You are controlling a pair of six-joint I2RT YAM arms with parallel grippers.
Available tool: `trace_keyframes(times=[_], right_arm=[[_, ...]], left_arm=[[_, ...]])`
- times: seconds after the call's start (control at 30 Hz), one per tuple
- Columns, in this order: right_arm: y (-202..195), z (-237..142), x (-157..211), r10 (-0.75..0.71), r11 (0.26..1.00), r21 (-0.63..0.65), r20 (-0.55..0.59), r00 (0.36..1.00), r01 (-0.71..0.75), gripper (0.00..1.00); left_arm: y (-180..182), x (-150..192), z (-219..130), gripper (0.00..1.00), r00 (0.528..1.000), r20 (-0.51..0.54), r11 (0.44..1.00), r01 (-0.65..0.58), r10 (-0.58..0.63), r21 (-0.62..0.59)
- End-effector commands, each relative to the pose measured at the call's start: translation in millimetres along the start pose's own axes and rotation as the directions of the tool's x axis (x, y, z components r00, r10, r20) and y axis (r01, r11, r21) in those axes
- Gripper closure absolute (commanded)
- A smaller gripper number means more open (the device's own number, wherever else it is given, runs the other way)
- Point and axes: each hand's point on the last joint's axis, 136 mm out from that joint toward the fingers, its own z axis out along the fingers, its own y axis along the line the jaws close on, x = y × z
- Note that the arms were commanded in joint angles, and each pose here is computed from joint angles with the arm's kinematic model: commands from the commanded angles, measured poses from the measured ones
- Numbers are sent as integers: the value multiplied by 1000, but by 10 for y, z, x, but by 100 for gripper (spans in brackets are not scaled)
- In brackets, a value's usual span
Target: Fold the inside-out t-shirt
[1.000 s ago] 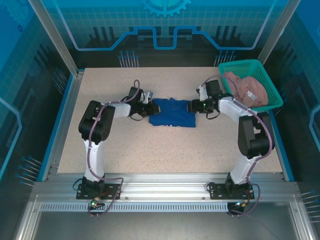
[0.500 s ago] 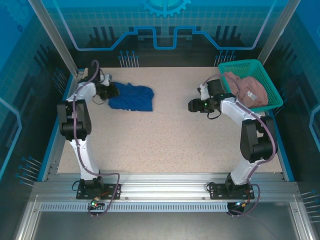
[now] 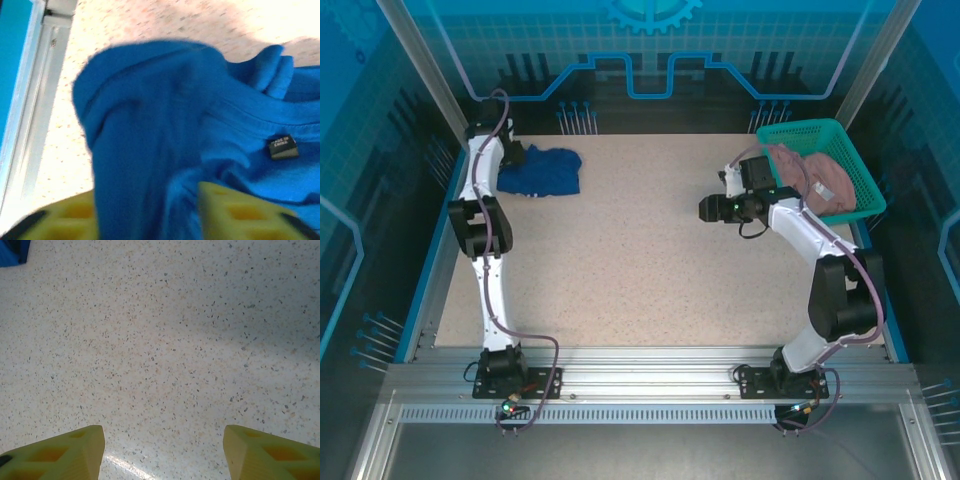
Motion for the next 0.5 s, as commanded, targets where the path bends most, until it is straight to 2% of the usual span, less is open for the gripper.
trace_keyframes(times=[0.0,0.1,0.2,0.27,0.33,0.37,0.47], right_arm=[[47,-130,102,-17,1000,22,-4,1000,17,34],[-46,-255,124,-39,992,118,46,998,33,32],[-169,-400,155,-78,970,239,101,992,52,26],[-241,-533,152,-108,948,314,153,982,56,17],[-353,-650,138,-143,914,401,194,970,54,2],[-447,-705,147,-151,890,454,205,967,42,0],[-731,-862,170,-172,797,604,227,958,0,0]], left_arm=[[205,-138,-373,39,998,43,995,39,-35,-97],[183,-226,-671,25,990,113,993,88,-79,-73],[47,-203,-1048,18,975,190,993,120,-116,-11],[-155,-36,-1298,13,960,231,986,141,-158,87],[-401,155,-1554,5,939,287,970,136,-191,200],[-500,282,-1698,2,923,314,956,141,-221,258],[-729,729,-1961,1,877,379,906,132,-295,401]])
